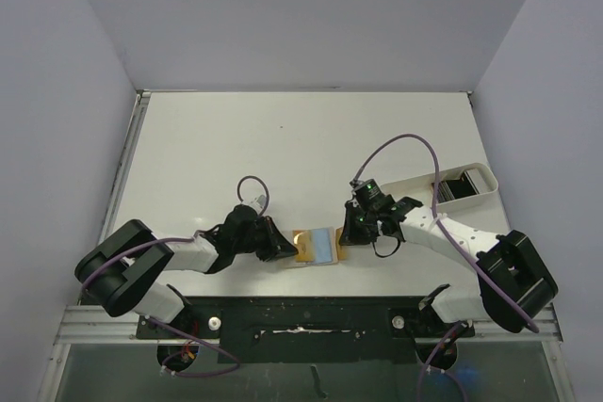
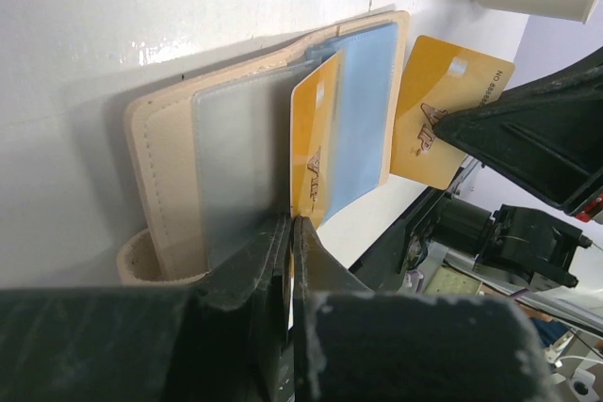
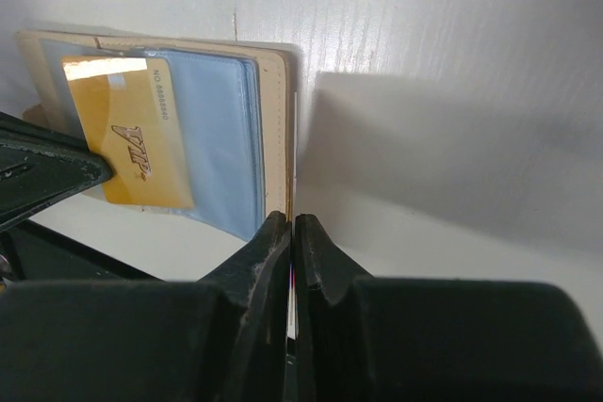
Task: Put the credit cards into the card holder
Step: Insert the credit card into the card holder.
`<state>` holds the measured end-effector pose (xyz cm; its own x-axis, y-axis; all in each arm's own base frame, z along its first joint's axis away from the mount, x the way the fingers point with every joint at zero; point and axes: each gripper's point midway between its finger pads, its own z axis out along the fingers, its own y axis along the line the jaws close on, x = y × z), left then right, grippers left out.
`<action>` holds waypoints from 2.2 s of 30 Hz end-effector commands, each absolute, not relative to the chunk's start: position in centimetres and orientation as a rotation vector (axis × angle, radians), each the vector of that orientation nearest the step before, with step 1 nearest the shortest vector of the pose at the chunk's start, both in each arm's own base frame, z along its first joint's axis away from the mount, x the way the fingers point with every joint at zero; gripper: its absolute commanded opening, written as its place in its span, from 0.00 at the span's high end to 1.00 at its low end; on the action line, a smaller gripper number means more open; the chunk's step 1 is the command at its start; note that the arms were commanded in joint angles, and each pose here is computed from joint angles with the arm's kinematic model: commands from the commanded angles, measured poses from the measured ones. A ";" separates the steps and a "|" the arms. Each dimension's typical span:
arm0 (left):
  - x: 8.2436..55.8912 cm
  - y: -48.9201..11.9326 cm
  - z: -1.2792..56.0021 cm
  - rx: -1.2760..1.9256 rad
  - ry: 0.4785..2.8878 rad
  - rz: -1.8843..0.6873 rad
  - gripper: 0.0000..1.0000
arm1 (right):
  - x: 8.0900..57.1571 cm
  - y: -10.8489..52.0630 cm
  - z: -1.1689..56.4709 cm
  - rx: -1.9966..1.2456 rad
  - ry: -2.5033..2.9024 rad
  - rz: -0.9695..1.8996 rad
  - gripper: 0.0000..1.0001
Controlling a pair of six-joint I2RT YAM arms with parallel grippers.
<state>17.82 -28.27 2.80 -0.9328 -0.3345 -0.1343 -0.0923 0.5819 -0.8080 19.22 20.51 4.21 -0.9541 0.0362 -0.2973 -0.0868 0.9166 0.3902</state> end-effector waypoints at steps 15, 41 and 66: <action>19.7 -29.2 5.2 -0.266 2.474 -1.232 0.71 | 19.1 19.5 6.3 0.016 2.745 0.512 1.00; 20.2 -30.2 3.4 -0.226 2.546 -1.145 0.62 | 19.1 21.6 6.1 -0.035 2.737 0.593 1.00; 21.0 -29.3 4.6 -0.280 2.519 -1.061 0.57 | 21.2 21.1 8.5 -0.018 2.687 0.487 1.00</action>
<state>19.91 -28.11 3.41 -0.9132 -0.3200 -0.2524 -0.0609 0.7194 -0.6919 19.63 20.25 7.50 -0.9361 0.0550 -0.3474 -0.0672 0.9416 0.3301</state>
